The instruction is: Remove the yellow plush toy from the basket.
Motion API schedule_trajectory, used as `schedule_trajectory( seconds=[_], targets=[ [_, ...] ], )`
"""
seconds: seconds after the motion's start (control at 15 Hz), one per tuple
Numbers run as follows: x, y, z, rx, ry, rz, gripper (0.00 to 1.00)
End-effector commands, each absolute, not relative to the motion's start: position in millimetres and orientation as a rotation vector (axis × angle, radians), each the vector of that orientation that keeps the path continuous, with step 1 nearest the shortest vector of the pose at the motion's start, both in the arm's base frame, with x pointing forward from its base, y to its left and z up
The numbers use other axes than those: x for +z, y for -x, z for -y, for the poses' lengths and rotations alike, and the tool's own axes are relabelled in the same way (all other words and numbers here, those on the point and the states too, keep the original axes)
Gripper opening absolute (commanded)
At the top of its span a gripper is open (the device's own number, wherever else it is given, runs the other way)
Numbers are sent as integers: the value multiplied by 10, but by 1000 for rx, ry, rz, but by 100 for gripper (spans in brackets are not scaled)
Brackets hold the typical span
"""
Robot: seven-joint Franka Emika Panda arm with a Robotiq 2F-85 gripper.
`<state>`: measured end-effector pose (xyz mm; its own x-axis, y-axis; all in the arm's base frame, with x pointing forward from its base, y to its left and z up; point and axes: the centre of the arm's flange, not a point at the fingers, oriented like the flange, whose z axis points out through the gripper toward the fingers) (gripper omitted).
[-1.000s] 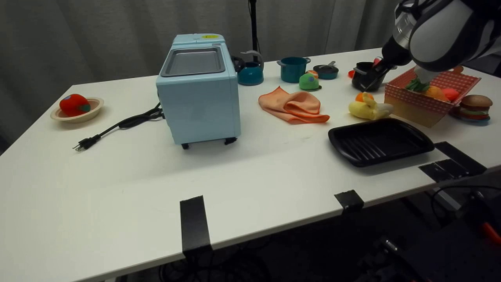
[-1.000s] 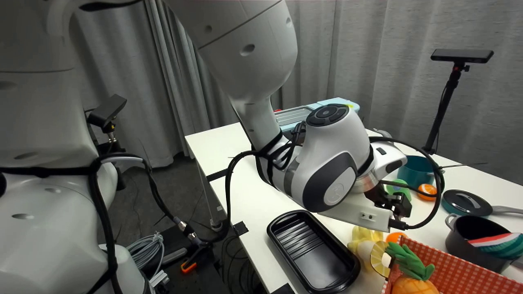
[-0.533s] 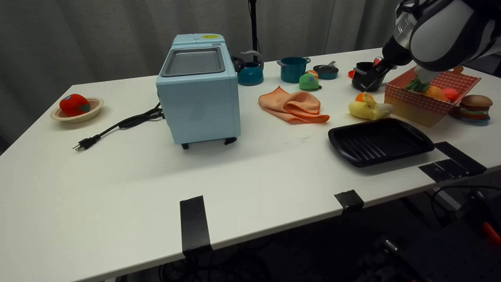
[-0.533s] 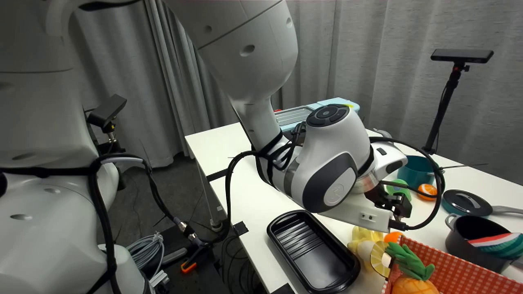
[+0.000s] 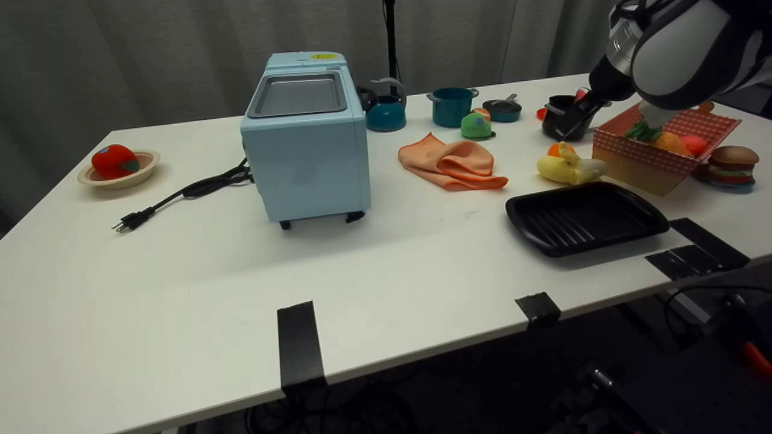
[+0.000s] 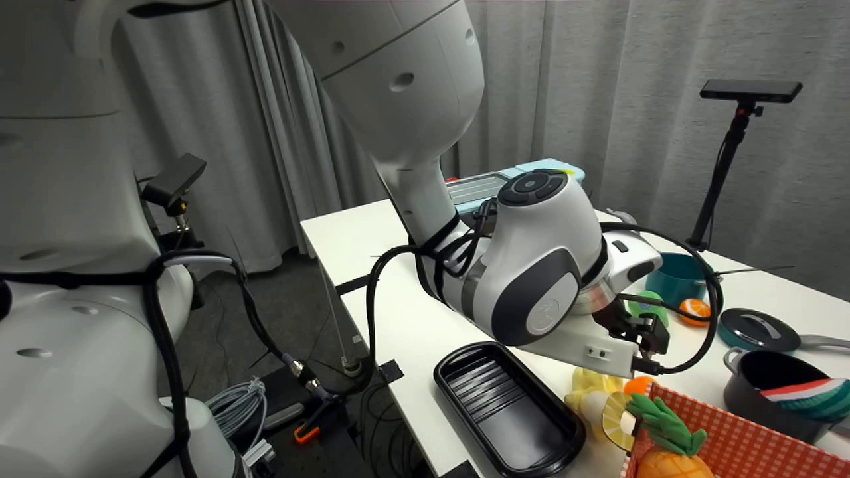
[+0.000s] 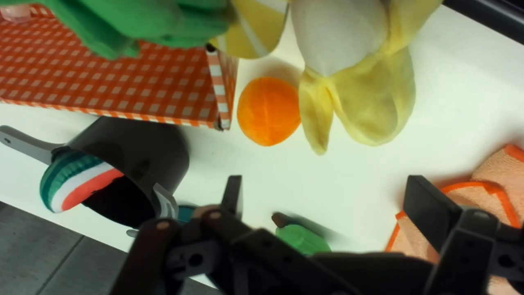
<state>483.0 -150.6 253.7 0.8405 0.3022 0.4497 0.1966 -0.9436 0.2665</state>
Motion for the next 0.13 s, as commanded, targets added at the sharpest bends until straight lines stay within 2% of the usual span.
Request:
schedule_trajectory(
  seconds=[0.0, 0.07],
  targets=[
    [2537, -4830, 1506, 737, -2810, -385, 100],
    [2537, -4830, 1506, 737, -2810, -385, 100]
  ],
)
